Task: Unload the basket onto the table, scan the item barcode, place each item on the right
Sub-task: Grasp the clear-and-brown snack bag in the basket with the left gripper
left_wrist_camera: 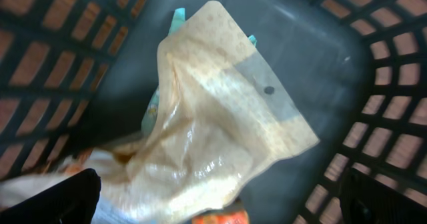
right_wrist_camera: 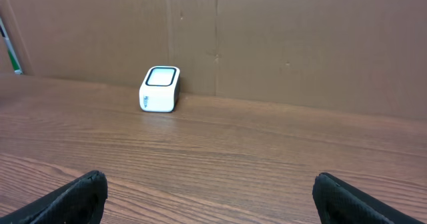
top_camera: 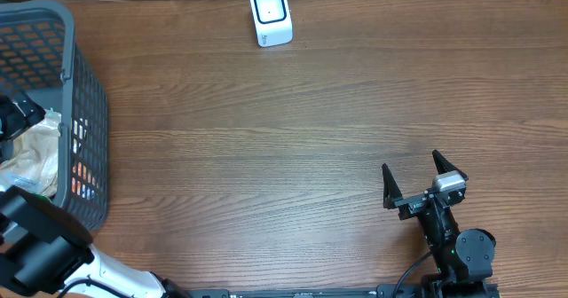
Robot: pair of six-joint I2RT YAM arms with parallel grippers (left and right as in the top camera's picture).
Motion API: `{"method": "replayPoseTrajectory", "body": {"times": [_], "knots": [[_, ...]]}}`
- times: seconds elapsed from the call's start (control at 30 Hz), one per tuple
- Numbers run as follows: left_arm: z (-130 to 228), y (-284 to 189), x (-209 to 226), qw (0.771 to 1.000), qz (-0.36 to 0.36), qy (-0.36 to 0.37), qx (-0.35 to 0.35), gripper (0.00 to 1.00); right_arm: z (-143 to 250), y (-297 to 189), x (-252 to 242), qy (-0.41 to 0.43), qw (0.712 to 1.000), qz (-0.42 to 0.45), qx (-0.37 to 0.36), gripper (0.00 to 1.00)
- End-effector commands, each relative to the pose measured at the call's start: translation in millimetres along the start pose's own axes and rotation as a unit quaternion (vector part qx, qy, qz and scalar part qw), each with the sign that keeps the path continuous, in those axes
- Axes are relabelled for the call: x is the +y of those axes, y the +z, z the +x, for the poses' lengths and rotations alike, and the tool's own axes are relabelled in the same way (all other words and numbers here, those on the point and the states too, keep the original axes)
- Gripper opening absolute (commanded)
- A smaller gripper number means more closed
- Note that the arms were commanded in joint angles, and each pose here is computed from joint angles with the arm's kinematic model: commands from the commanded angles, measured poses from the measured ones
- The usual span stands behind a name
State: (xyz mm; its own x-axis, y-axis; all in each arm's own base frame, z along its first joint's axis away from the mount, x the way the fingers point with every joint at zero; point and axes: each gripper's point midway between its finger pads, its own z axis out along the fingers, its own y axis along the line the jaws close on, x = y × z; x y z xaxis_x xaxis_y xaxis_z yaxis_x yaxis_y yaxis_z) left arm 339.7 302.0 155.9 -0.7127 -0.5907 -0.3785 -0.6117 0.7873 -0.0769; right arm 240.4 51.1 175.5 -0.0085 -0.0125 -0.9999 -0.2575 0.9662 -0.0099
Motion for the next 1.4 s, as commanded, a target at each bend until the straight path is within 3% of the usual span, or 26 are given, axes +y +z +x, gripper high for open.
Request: {"method": "replayPoseTrajectory", "body": {"times": [0.0, 0.17, 0.77, 0.9, 1.07, 1.1, 1.17, 1.37], "knots": [[-2, 11, 1, 0.998, -0.003, 0.069, 0.0, 1.0, 2, 0, -3, 0.002, 1.0, 0.008, -0.001, 1.0], [-1, 31, 12, 0.994, -0.025, 0.106, 0.016, 1.0, 2, 0, -3, 0.002, 1.0, 0.008, -0.001, 1.0], [48, 83, 35, 0.985, -0.067, 0.108, 0.113, 0.87, 2, 0, -3, 0.002, 1.0, 0.008, -0.001, 1.0], [60, 93, 32, 0.985, -0.059, 0.107, 0.122, 0.66, 2, 0, -3, 0.002, 1.0, 0.008, -0.001, 1.0], [60, 95, 16, 0.988, -0.013, 0.102, 0.115, 0.52, 2, 0, -3, 0.002, 1.0, 0.008, -0.001, 1.0], [60, 95, 11, 0.988, 0.002, 0.101, 0.113, 0.37, 2, 0, -3, 0.002, 1.0, 0.008, -0.001, 1.0], [59, 95, 8, 0.989, 0.011, 0.098, 0.111, 0.23, 2, 0, -3, 0.002, 1.0, 0.008, -0.001, 1.0], [57, 95, 6, 0.99, 0.014, 0.089, 0.106, 0.12, 2, 0, -3, 0.002, 1.0, 0.008, -0.001, 1.0]]}}
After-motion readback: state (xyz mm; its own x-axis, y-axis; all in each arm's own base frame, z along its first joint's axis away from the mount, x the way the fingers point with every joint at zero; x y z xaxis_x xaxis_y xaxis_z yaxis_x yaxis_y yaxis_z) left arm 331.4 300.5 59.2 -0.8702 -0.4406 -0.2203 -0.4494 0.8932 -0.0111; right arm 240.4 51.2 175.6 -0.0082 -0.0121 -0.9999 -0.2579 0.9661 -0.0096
